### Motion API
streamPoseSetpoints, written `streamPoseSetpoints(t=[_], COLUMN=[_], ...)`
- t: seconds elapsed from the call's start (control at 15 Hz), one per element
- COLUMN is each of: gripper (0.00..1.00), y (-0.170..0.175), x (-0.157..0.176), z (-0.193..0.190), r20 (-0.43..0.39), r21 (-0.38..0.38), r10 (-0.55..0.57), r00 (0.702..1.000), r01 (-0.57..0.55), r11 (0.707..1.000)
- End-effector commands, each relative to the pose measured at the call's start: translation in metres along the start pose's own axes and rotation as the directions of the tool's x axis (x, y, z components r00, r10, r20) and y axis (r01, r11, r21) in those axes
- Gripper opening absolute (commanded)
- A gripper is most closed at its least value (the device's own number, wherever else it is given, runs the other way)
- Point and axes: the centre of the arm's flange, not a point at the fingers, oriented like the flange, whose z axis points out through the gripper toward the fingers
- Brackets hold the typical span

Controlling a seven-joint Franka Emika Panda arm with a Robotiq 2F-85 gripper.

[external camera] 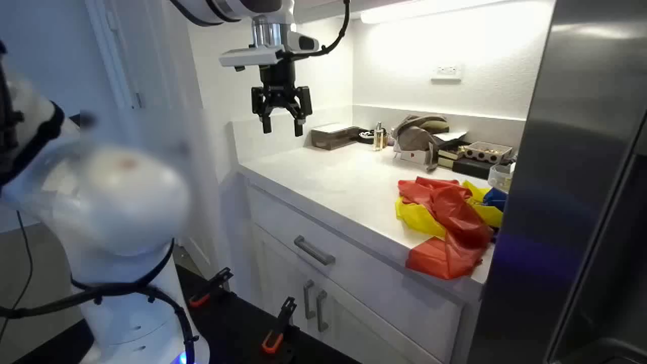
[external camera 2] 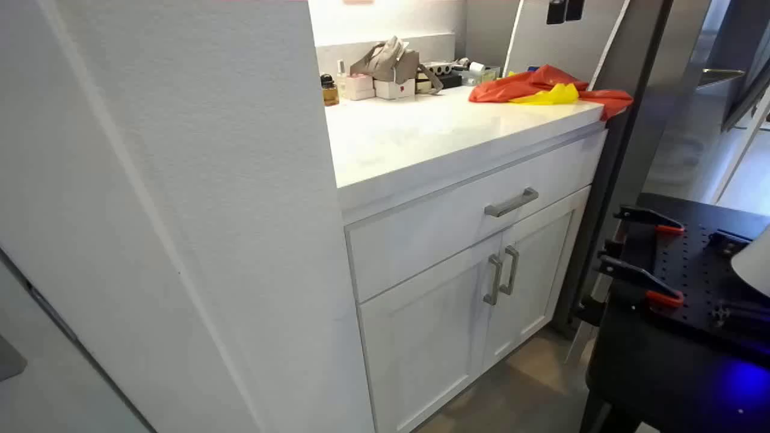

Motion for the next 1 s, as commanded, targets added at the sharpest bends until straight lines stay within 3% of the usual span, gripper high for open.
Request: streamPoseSetpoints(t=[0.0, 0.8, 0.93], gripper=[1.0, 1.0, 1.0], y=[0.0, 0.0, -0.006], x=[0.0, 0.0, 0.012], z=[0.0, 0.0, -0.02], r20=[0.0, 0.0, -0.056], r21=[0.0, 0.0, -0.024], r10=[0.0, 0.0, -0.004], r00=[1.0, 1.0, 0.998], r01=[0.0, 0.0, 0.002], r11=[1.0, 1.0, 1.0])
